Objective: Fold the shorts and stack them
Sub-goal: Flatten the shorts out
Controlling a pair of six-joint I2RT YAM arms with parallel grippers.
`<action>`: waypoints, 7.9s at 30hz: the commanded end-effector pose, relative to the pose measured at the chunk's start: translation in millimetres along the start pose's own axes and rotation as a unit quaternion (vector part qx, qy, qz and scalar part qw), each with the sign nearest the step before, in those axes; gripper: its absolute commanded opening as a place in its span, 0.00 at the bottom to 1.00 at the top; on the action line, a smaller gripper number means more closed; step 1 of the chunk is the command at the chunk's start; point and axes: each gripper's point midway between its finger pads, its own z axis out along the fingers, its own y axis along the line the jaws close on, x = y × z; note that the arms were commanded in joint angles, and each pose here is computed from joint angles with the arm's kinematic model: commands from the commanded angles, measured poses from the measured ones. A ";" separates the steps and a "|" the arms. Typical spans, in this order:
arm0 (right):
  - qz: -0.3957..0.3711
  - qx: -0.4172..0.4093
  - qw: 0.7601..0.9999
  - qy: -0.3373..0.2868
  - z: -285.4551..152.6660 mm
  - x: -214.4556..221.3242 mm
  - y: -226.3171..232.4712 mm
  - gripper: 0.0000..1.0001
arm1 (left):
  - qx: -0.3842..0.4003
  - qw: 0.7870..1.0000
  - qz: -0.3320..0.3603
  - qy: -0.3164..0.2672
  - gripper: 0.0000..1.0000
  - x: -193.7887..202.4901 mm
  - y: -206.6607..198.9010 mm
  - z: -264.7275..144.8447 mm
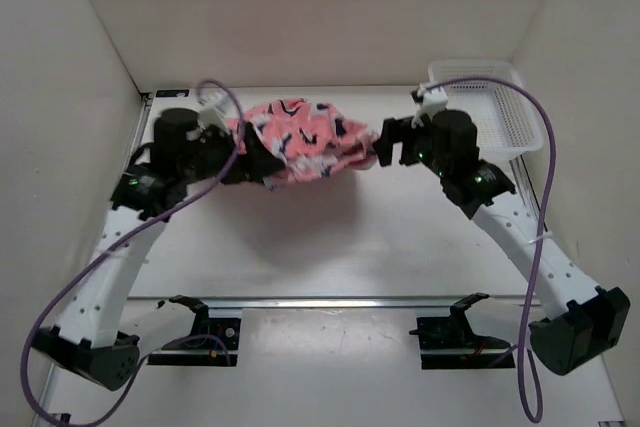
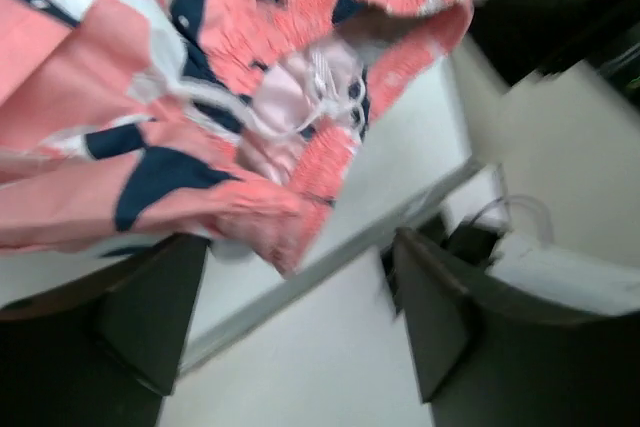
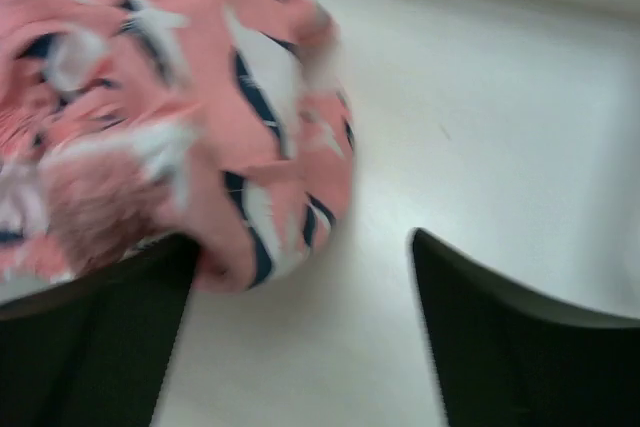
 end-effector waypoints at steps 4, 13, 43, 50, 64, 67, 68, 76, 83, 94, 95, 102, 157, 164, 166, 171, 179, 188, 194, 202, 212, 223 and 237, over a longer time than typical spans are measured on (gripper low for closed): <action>0.079 0.216 0.971 0.064 -23.6 84.5 -100.3 1.00 | -0.049 0.992 -0.060 0.095 0.92 62.4 34.3 58.0; 0.196 0.114 0.962 0.155 -25.3 122.1 -46.5 0.00 | -0.252 0.958 -0.128 0.052 0.10 28.9 142.1 34.0; 0.210 0.113 0.897 0.372 84.2 244.1 -20.4 0.09 | -0.259 0.890 -0.125 0.354 0.10 228.5 166.9 155.3; 0.196 0.118 0.920 0.320 84.5 187.1 -30.5 0.00 | -0.234 0.925 -0.101 0.284 0.10 170.6 136.4 138.5; 0.243 0.163 0.932 0.213 43.5 125.2 -110.9 0.00 | -0.179 0.974 -0.037 0.135 0.10 101.5 83.1 61.5; 0.268 0.195 0.915 0.229 32.0 162.9 -121.2 0.00 | -0.163 0.970 -0.047 0.174 0.10 145.4 81.9 70.0; 0.271 0.202 0.912 0.231 31.5 171.4 -123.1 0.00 | -0.159 0.968 -0.063 0.185 0.10 156.8 78.1 72.0; 0.300 0.252 0.899 0.198 25.4 161.8 -162.1 0.14 | -0.131 0.958 -0.034 0.253 0.94 206.4 41.0 95.8; 0.263 0.162 0.936 0.167 39.3 92.4 -112.0 0.65 | -0.250 0.947 -0.059 0.192 0.81 146.7 115.9 88.2; 0.356 0.126 0.881 0.284 -37.7 209.3 -34.4 0.63 | -0.391 0.863 -0.273 0.169 0.91 152.2 258.0 38.4; 0.382 0.094 0.875 0.282 -47.0 209.6 -18.9 0.65 | -0.390 0.862 -0.279 0.166 0.94 150.7 262.6 40.4; 0.533 0.073 0.798 0.271 -68.5 258.3 10.9 0.75 | -0.401 0.836 -0.327 0.183 0.95 162.3 295.3 66.7; 0.475 0.209 0.818 0.248 -74.7 281.6 -40.6 0.78 | -0.340 0.884 -0.304 0.104 0.10 150.5 199.3 53.6; 0.521 0.194 0.795 0.244 -84.0 307.2 -29.4 0.76 | -0.341 0.884 -0.301 0.111 0.10 153.9 194.4 59.2; 0.533 0.197 0.783 0.252 -87.6 319.8 -26.9 0.76 | -0.337 0.887 -0.297 0.110 0.10 151.5 190.9 60.6; 0.544 0.205 0.779 0.236 -82.9 327.7 -31.6 0.69 | -0.337 0.887 -0.297 0.110 0.10 149.7 190.8 62.2; 0.479 0.239 0.825 0.182 -62.4 275.0 -59.7 0.00 | -0.321 0.900 -0.285 0.071 0.10 112.8 180.4 62.0; 0.274 0.155 0.946 0.084 -55.4 43.7 -58.2 0.00 | -0.230 0.946 -0.184 -0.135 0.10 -86.9 88.7 -12.3; 0.180 0.021 0.983 0.005 -115.7 -75.2 -6.3 0.00 | -0.142 0.939 -0.098 -0.296 0.10 -154.3 -1.0 -115.7; 0.123 -0.135 0.978 -0.098 -219.8 -131.9 62.4 0.00 | -0.089 0.878 -0.014 -0.470 0.10 -155.4 -71.3 -252.8; 0.145 -0.198 0.962 -0.123 -267.7 -143.7 91.8 0.00 | -0.077 0.832 0.021 -0.548 0.10 -163.7 -104.5 -319.4; 0.204 0.013 0.979 0.016 -130.9 -46.5 0.0 0.00 | -0.226 0.910 -0.023 -0.346 0.10 -207.5 30.6 -118.2; 0.300 0.076 0.934 0.176 106.4 68.5 -102.9 0.00 | -0.335 0.921 -0.090 -0.176 0.10 -225.2 238.1 70.5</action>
